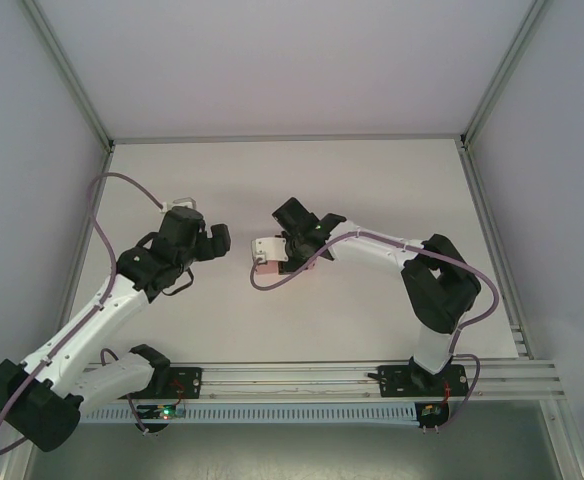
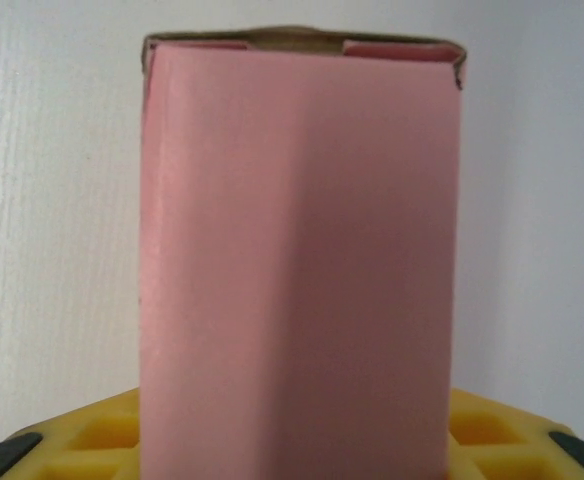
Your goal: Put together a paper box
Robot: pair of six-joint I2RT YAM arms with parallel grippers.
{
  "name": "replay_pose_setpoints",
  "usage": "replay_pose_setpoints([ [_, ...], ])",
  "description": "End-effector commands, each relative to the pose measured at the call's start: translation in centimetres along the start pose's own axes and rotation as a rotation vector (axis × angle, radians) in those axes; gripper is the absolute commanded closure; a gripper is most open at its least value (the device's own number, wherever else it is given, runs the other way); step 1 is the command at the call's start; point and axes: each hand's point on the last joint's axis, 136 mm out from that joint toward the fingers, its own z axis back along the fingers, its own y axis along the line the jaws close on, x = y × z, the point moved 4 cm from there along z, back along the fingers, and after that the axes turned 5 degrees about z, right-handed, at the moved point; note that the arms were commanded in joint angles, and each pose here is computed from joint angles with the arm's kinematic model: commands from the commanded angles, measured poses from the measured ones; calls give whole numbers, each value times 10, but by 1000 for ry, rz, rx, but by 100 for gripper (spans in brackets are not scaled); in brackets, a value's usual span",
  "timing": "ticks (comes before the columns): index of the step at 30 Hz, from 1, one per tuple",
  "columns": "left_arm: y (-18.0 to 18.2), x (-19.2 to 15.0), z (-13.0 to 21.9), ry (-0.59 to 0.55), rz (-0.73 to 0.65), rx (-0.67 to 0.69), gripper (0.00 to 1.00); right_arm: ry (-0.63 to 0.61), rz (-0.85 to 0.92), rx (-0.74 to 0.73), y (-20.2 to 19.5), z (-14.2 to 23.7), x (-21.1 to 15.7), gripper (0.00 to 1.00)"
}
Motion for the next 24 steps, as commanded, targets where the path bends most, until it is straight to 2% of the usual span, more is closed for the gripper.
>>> replay_pose_setpoints([
  [1,11,-1,5,-11,-11,40,0,26,25,-33,-5,12,5,59],
  [5,13,-1,10,-26,0,29,0,32,34,-134,-14,25,10,64],
  [10,15,-5,12,-34,15,17,0,59,57,-402,-34,40,11,65],
  [13,16,-7,12,-31,20,13,0,67,103,-511,-37,37,5,66],
  [16,16,-8,11,-28,22,10,0,93,157,-592,-39,25,-1,60],
  [17,16,-9,10,-25,21,11,0,111,178,-608,-38,20,-2,65],
  [18,16,-9,10,-25,23,11,0,130,199,-607,-36,14,-3,67],
  [24,17,-10,9,-25,23,20,0,182,232,-554,-28,-16,-8,65],
])
